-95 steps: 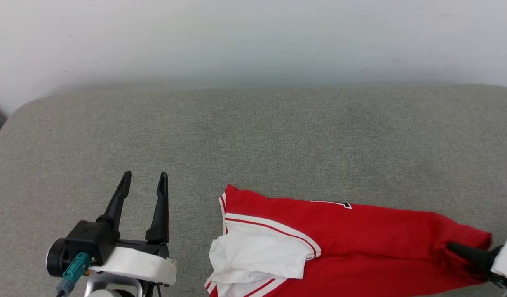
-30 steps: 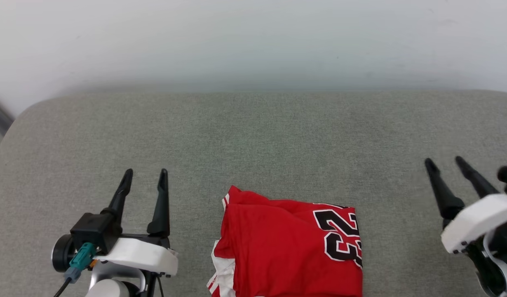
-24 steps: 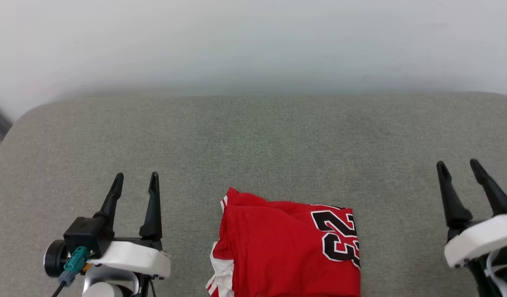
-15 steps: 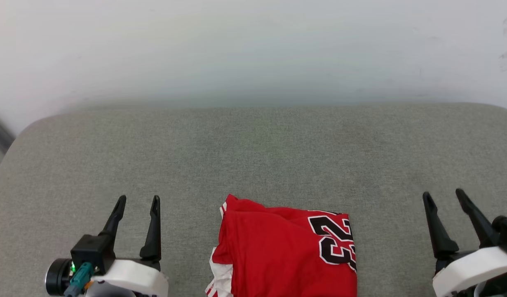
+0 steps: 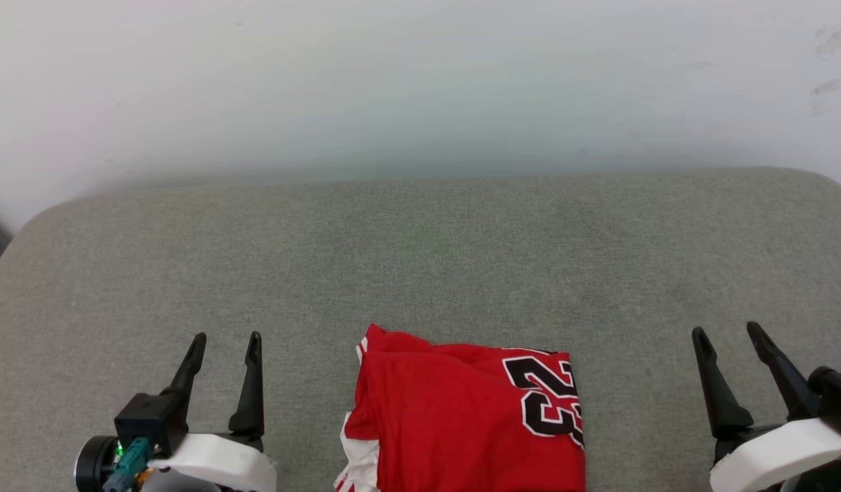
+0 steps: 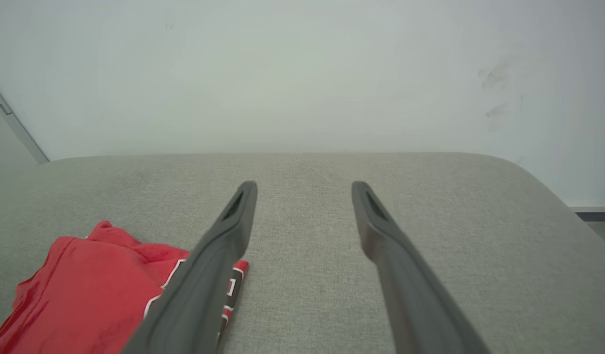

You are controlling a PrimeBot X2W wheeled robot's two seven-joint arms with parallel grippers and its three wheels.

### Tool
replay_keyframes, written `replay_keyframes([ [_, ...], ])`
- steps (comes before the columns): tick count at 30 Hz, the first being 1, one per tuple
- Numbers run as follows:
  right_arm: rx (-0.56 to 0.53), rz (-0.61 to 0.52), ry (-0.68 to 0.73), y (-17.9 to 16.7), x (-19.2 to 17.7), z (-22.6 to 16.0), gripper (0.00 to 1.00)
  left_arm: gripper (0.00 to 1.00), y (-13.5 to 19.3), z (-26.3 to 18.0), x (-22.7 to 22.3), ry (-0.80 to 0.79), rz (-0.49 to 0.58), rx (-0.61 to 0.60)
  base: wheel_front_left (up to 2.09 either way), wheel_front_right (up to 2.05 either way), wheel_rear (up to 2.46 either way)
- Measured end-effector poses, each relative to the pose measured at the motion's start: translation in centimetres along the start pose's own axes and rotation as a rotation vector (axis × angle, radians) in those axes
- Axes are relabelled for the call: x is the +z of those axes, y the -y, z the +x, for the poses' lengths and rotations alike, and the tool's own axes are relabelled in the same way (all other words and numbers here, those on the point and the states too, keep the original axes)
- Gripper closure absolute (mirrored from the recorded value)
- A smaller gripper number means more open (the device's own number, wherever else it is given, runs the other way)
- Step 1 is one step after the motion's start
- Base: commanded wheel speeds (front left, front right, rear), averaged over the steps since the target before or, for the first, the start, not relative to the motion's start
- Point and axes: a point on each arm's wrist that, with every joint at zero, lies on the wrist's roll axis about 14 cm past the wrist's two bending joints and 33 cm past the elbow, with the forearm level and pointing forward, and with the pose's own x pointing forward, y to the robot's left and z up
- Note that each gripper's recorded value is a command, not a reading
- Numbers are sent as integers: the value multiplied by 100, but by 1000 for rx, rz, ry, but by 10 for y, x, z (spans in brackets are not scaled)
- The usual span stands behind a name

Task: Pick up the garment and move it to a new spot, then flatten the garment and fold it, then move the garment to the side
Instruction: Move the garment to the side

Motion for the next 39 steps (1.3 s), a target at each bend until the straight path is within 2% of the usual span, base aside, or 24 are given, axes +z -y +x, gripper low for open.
replay_keyframes([
  [6, -28, 38, -49, 9, -10, 0, 0, 0, -1, 5, 1, 7, -10, 7, 0, 0, 0],
  [14, -152, 290, -366, 65, -68, -8, 0, 0, -7, 16, 10, 44, -25, 32, 0, 0, 0],
  [17, -147, 366, -548, 71, -94, -12, 0, 0, -10, 18, 11, 54, -30, 46, 0, 0, 0],
  [19, -115, 483, -653, 61, -109, -14, 0, 0, -12, 19, 12, 58, -32, 55, 0, 0, 0],
  [21, -85, 541, -779, 52, -124, -18, 0, 0, -14, 20, 12, 63, -32, 63, 0, 0, 0],
  [25, 49, 713, -932, 4, -139, -13, 0, 0, -19, 23, 12, 70, -35, 84, 0, 0, 0],
  [30, 161, 798, -1061, -35, -152, -6, 0, 0, -24, 23, 3, 50, -48, 104, 0, 0, 0],
  [39, 309, 934, -1151, -85, -166, 17, 0, 0, -37, 25, -6, 28, -35, 132, 0, 0, 0],
])
